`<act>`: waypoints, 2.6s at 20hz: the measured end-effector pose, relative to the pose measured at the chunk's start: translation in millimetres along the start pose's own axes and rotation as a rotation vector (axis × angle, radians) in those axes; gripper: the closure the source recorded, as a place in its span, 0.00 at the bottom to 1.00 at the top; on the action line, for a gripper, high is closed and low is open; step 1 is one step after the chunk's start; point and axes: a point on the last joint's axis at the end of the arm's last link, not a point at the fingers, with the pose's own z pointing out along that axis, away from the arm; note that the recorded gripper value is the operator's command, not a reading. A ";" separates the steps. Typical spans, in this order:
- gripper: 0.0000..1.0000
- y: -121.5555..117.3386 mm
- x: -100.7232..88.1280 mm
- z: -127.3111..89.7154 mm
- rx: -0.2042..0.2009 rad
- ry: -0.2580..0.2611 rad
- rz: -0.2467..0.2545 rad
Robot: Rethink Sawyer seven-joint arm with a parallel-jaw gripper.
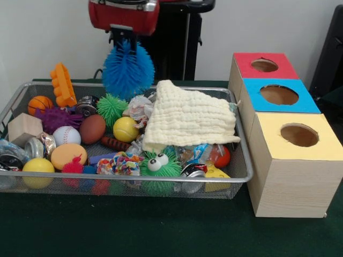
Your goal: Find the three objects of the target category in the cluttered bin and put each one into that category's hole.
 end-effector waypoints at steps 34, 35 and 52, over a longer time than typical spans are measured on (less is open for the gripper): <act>1.00 15.9 0.0 1.3 -0.040 0.004 0.056; 1.00 8.3 0.7 2.7 -0.041 0.004 0.068; 1.00 -153.9 28.2 22.9 -0.023 0.005 0.259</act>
